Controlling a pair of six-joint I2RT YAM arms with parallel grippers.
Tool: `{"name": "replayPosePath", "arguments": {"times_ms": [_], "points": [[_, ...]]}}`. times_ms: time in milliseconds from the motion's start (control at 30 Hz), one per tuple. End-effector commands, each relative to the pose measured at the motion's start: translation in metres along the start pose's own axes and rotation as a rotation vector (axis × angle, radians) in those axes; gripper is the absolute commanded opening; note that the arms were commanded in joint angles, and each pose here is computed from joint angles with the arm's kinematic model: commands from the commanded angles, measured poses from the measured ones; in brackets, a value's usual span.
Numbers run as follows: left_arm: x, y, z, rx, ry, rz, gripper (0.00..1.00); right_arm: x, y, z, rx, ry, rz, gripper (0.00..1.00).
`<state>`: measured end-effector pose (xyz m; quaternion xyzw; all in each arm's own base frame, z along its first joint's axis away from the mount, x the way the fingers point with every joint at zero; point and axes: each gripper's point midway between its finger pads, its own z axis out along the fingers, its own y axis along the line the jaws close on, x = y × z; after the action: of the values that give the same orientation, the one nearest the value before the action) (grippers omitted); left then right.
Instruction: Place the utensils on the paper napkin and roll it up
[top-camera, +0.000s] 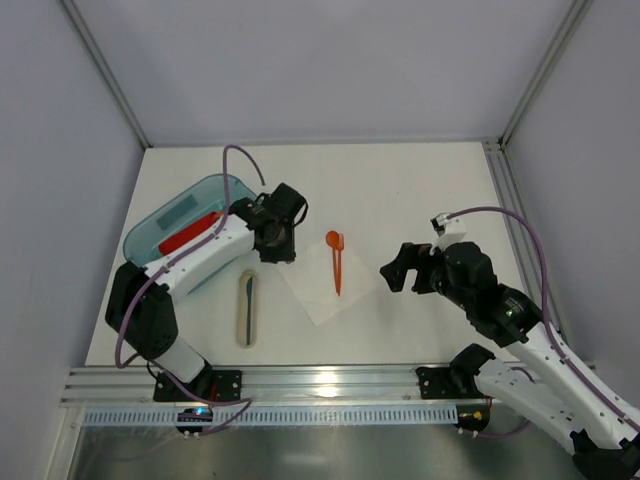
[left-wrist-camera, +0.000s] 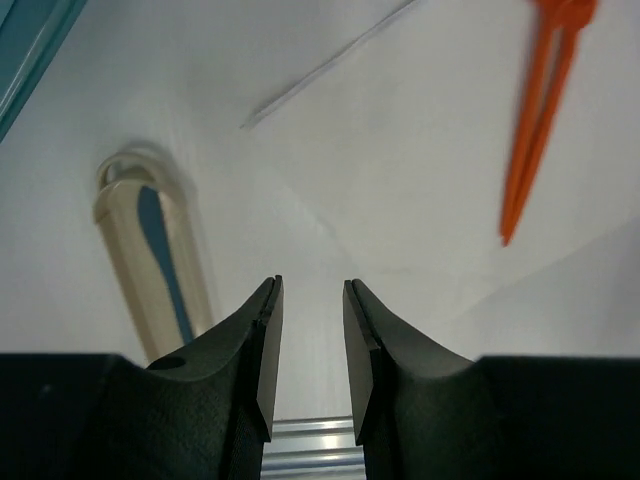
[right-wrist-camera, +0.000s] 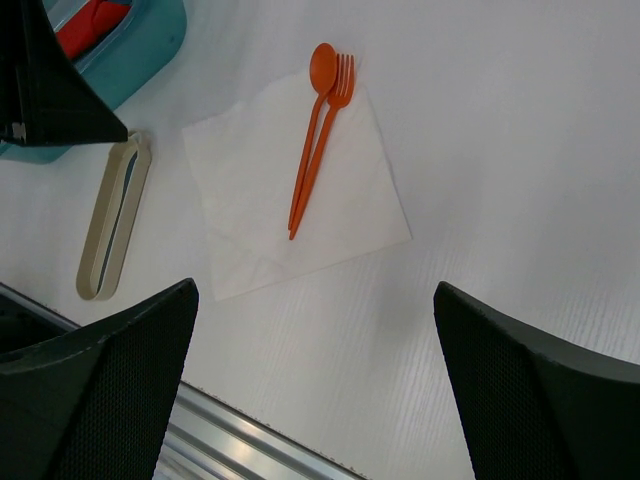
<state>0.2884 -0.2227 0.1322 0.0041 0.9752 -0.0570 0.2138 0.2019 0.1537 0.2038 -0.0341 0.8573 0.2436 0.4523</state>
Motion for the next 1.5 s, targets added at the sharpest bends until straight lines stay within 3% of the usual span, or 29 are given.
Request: {"name": "replayPosePath", "arguments": {"times_ms": [0,367,1067,1233,1367,1467], "points": [[0.043,0.06,0.006,-0.158,0.072,-0.012,0.35,-0.008,0.006,-0.003,-0.034,-0.044,0.006,1.0],[0.091,0.122,0.033,-0.15,0.165,-0.22,0.29,-0.01,0.01,-0.009,-0.062,-0.048,-0.007,1.0],[0.129,0.132,0.076,-0.206,0.283,-0.23,0.27,-0.01,0.007,-0.013,-0.051,-0.061,-0.009,1.0],[0.133,0.13,0.077,-0.188,0.294,-0.234,0.18,-0.012,0.007,-0.015,-0.052,-0.062,-0.001,1.0],[0.128,0.129,0.071,-0.179,0.282,-0.231,0.02,-0.011,0.01,-0.015,-0.063,-0.058,0.014,1.0],[0.12,0.129,0.063,-0.185,0.262,-0.228,0.0,-0.011,0.011,-0.014,-0.068,-0.057,0.023,1.0]]}}
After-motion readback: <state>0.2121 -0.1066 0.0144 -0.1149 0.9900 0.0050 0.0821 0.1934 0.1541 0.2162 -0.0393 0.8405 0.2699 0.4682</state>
